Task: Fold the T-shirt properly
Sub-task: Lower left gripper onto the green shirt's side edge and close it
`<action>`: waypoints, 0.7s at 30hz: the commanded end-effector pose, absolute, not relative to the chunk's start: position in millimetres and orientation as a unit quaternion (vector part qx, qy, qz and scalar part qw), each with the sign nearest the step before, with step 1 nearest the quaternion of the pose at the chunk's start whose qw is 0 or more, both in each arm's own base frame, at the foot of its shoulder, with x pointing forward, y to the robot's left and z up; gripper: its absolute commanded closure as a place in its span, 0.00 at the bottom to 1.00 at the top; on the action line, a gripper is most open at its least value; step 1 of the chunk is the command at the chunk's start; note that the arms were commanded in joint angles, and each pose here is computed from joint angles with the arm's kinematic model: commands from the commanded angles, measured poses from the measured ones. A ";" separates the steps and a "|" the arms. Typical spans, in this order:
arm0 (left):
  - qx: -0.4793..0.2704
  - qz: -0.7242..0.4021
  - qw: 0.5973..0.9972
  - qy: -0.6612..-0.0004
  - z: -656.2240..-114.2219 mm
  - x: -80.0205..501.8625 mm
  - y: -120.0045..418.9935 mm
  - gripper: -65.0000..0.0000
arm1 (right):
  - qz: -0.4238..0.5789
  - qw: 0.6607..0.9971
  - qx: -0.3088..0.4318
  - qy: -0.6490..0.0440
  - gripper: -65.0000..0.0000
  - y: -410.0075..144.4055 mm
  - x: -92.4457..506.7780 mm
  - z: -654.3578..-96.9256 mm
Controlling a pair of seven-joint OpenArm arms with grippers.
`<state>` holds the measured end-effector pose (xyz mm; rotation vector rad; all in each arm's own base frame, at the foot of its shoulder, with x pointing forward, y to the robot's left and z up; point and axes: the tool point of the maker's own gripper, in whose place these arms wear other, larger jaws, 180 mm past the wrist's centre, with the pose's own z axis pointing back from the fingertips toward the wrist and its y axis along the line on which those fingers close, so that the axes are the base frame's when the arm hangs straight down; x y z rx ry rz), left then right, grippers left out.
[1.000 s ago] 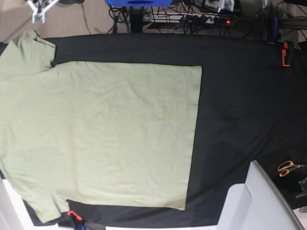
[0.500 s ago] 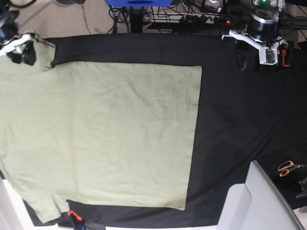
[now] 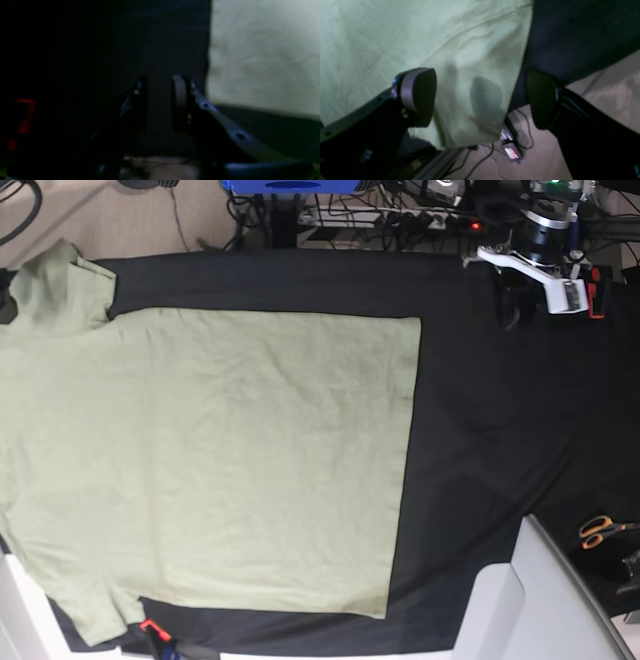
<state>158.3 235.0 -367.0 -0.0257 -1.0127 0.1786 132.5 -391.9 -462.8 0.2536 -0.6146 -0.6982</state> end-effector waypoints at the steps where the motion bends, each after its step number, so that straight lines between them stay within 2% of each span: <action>1: -0.014 0.081 0.864 -0.496 -357.8 160.9 240.7 0.77 | -0.333 0.880 0.112 -0.321 0.18 -409.3 141.0 -449.9; 8: -0.033 0.088 0.861 -0.499 -354.4 164.7 241.0 0.78 | -0.359 0.865 0.121 -0.327 0.18 -415.0 140.9 -461.4; 21: -0.035 0.090 0.864 -0.495 -356.3 161.7 239.6 0.78 | -0.340 0.887 0.158 -0.270 0.18 -371.6 130.8 -491.2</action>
